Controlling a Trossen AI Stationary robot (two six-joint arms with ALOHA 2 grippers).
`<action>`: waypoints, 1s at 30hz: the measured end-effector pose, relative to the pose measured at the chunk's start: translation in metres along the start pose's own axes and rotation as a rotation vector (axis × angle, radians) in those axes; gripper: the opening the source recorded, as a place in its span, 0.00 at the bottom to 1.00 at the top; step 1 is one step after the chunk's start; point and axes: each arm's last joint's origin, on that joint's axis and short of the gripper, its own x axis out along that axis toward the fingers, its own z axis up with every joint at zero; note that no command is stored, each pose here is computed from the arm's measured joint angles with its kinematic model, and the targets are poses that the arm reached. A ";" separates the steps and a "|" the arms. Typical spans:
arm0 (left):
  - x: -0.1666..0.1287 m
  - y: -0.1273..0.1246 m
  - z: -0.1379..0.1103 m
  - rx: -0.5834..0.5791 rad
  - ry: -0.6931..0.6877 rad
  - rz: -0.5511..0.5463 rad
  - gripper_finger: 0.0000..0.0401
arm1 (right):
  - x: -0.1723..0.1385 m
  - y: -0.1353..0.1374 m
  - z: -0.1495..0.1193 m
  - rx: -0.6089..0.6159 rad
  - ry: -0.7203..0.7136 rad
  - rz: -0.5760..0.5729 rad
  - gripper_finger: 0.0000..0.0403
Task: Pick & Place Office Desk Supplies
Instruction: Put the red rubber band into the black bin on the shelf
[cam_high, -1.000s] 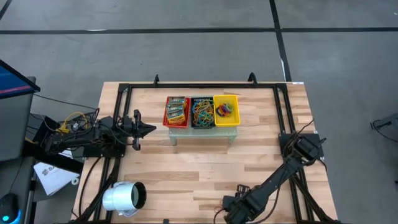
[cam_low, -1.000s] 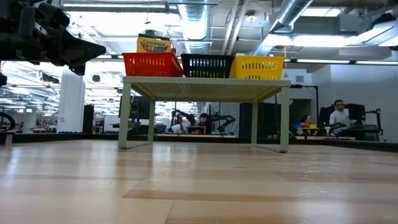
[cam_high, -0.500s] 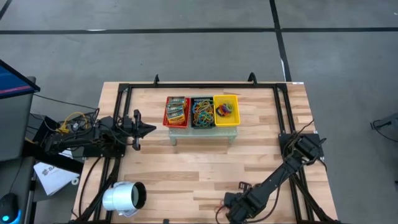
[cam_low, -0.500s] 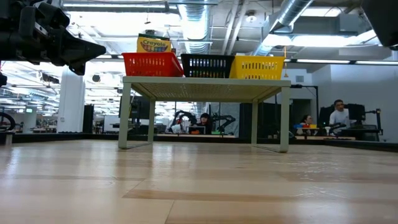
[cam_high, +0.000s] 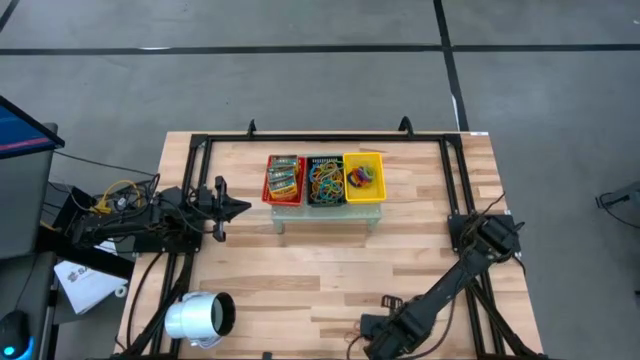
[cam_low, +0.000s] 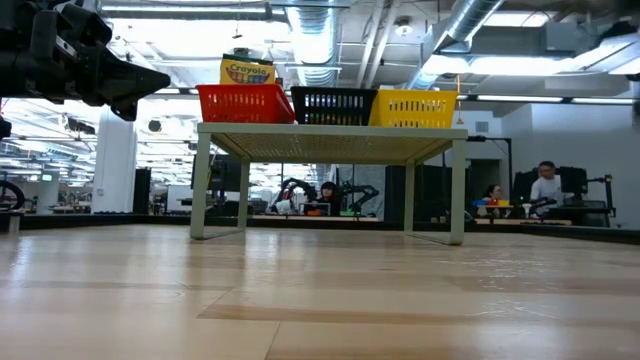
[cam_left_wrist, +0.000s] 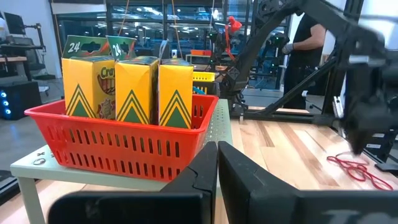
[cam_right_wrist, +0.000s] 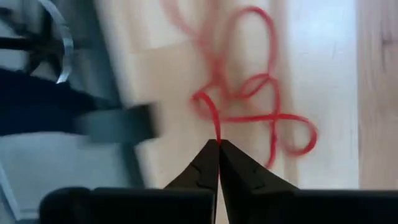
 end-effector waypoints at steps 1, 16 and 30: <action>0.000 0.000 0.000 0.000 0.000 0.000 0.02 | -0.011 0.003 0.000 -0.014 -0.009 0.014 0.01; 0.000 0.000 0.000 0.000 0.000 0.000 0.02 | -0.172 -0.026 0.024 -0.161 -0.571 -0.005 0.00; 0.000 0.000 0.000 0.000 0.000 0.000 0.02 | -0.216 -0.128 0.110 -0.304 -0.780 -0.325 0.00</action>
